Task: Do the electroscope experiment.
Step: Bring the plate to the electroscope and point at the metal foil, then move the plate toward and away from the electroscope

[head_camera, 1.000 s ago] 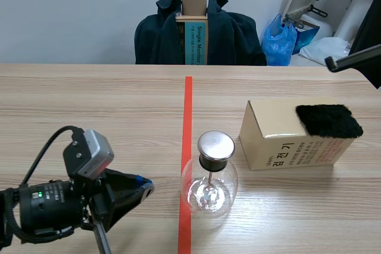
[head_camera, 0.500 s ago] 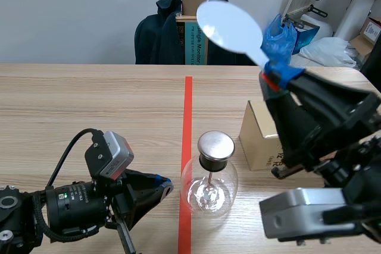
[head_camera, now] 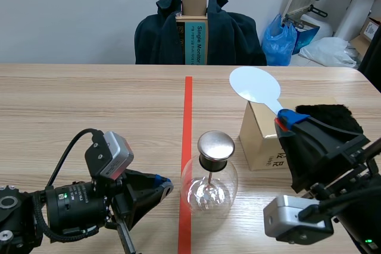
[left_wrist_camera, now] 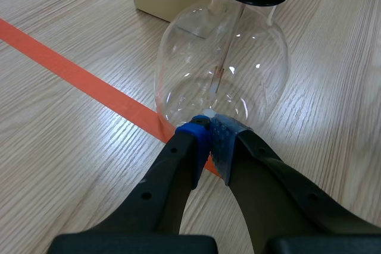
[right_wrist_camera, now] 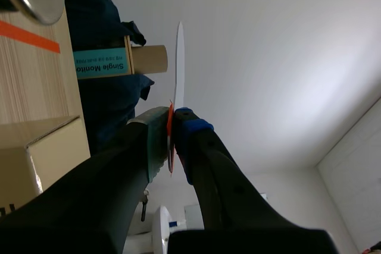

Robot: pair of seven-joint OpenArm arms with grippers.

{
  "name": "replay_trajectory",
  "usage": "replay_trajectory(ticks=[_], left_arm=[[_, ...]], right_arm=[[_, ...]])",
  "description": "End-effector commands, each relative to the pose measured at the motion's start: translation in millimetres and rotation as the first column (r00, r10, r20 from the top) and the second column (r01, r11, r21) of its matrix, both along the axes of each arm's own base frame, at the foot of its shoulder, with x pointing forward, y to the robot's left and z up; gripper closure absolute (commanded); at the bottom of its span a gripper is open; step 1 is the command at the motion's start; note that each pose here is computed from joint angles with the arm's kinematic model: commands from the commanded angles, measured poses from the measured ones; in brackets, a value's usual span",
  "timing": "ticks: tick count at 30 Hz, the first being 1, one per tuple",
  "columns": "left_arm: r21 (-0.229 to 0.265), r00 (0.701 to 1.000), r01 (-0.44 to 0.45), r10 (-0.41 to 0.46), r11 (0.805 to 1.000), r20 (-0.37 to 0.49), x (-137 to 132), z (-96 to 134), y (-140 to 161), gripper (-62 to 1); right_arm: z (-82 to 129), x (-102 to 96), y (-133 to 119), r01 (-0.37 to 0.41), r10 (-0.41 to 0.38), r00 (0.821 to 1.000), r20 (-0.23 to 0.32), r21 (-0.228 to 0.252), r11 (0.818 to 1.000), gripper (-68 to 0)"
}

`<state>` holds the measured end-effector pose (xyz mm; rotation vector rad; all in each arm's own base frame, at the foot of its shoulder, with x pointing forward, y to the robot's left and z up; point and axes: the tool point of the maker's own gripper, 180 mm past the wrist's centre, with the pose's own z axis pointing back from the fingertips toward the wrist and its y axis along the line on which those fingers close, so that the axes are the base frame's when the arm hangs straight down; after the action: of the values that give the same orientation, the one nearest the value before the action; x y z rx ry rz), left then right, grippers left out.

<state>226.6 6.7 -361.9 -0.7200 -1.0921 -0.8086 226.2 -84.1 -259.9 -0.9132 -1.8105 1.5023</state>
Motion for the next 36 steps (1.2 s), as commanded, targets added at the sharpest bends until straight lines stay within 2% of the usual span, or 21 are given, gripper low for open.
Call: replay_trajectory(ticks=[1,8,14,19,24,30,36], left_arm=[[-0.019,1.0,-0.003,0.003,1.0,0.02,3,8,-2,-2.7],[-0.017,1.0,-0.008,0.009,1.0,0.022,4,8,-1,-2.7],[-0.017,1.0,-0.008,0.009,1.0,0.022,4,8,-1,-2.7],[-0.017,1.0,-0.008,0.009,1.0,0.022,4,8,-2,-2.7],[-0.017,1.0,-0.008,0.009,1.0,0.022,4,8,-2,-2.7],[-0.017,1.0,-0.008,0.009,1.0,0.022,4,8,-2,-2.7],[-0.017,1.0,-0.008,0.009,1.0,0.022,4,8,-2,-2.7]], right_arm=[[13,9.4,-9,0.03,-0.029,0.996,0.081,-0.013,0.999,-0.8],[-9,24.1,-28,0.112,-0.11,0.993,0.041,-0.048,0.993,-0.8],[-14,23.0,-27,0.102,-0.1,0.994,0.031,-0.064,0.993,-0.8],[-16,16.5,-16,0.034,-0.032,0.999,0.028,-0.077,0.996,-0.8],[-17,5.0,-1,-0.072,0.075,0.997,0.032,-0.093,0.993,-0.8],[-21,-11.7,15,-0.193,0.196,0.98,0.024,-0.111,0.975,-0.8],[-23,-26.3,27,-0.292,0.296,0.955,0.015,-0.124,0.948,-0.8]])
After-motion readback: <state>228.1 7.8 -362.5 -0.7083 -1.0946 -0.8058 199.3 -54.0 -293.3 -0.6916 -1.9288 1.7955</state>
